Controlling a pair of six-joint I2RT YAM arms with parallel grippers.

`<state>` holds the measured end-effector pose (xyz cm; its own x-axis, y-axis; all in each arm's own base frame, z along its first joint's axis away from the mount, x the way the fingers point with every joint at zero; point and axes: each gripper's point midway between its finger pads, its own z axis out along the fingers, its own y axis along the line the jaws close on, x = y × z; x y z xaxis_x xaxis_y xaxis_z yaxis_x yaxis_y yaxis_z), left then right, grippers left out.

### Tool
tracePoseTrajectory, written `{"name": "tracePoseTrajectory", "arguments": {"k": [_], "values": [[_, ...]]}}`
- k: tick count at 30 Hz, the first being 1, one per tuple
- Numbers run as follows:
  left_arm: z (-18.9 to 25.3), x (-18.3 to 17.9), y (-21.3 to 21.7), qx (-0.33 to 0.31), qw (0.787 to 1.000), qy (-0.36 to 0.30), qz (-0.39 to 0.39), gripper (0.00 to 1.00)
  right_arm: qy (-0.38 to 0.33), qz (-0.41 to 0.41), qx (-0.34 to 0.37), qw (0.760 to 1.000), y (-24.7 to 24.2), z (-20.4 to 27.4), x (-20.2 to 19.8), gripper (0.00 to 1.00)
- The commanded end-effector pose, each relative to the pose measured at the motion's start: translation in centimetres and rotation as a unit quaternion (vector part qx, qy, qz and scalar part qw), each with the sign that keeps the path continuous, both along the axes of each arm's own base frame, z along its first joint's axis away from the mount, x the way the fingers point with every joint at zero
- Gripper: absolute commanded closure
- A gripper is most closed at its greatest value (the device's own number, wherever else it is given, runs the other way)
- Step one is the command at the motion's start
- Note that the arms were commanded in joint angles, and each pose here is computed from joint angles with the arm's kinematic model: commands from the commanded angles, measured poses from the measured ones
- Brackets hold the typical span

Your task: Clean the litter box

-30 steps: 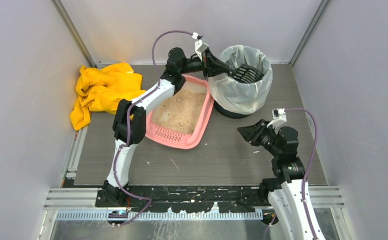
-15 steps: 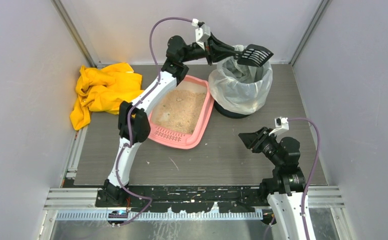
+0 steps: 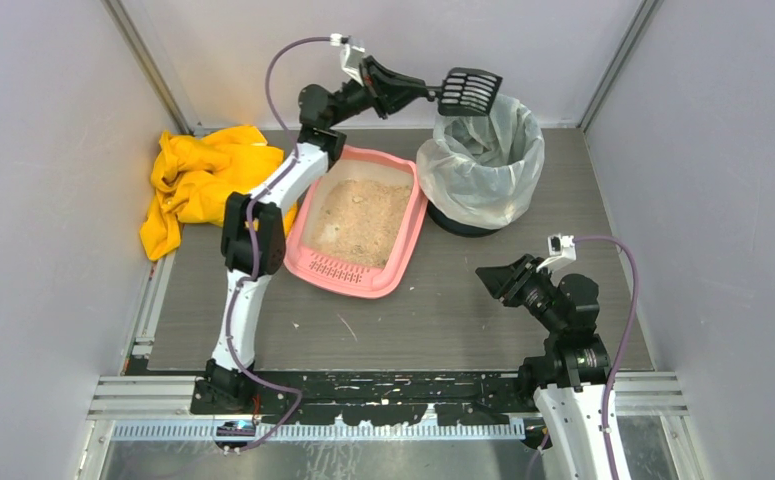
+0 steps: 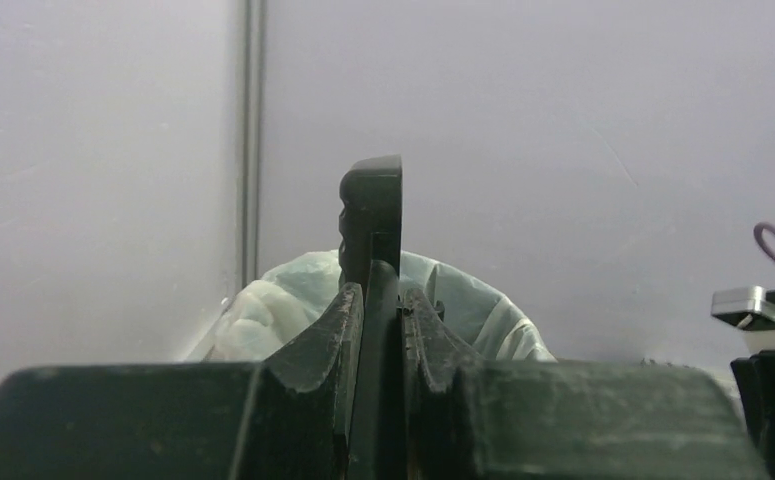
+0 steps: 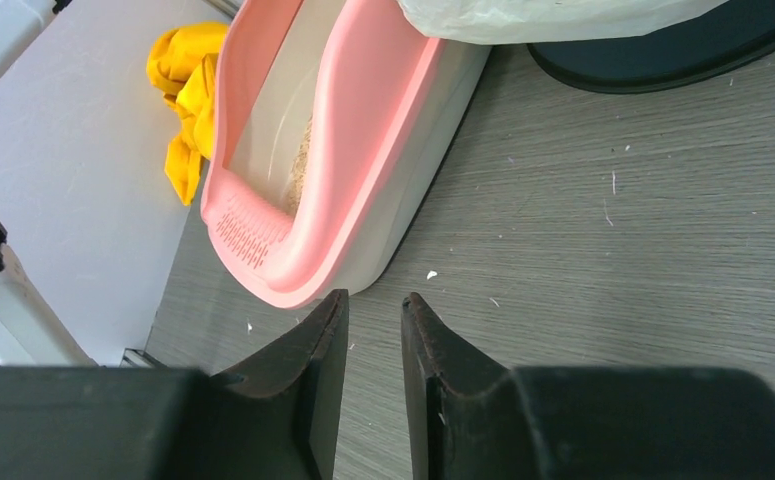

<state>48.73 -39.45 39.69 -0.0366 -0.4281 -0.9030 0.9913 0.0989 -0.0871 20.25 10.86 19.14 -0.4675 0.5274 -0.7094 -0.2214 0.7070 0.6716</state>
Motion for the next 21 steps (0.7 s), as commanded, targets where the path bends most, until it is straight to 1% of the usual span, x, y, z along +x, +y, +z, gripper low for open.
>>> {"name": "tracePoseTrajectory", "arguments": {"k": [1,6,9,13,15,17,21], "values": [[9.9,-4.2,5.0,-0.096,0.994,-0.055,0.007,1.0,-0.036,0.016,0.007,0.999,0.5,1.7,0.0,0.68],[10.9,-5.9,9.4,-0.155,0.986,0.042,-0.035,1.0,-0.038,0.041,0.011,0.998,1.2,2.2,0.0,0.66],[9.8,-6.7,11.9,-0.167,0.98,0.1,-0.03,1.0,-0.046,0.039,0.011,0.998,1.1,2.8,0.1,0.65],[6.4,-8.4,14.4,-0.159,0.971,0.179,-0.012,1.0,-0.064,0.037,0.012,0.997,1.1,4.7,0.4,0.64],[4.6,-9.9,15.0,-0.146,0.964,0.221,-0.022,1.0,-0.068,0.041,0.015,0.997,1.3,5.8,0.7,0.64],[3.0,-11.5,15.4,-0.13,0.957,0.257,-0.033,1.0,-0.077,0.047,0.03,0.995,1.6,7.2,1.1,0.64],[-1.6,-14.4,15.3,-0.081,0.938,0.332,-0.054,1.0,-0.1,0.058,0.073,0.991,2.4,10.4,2.0,0.63]]}}
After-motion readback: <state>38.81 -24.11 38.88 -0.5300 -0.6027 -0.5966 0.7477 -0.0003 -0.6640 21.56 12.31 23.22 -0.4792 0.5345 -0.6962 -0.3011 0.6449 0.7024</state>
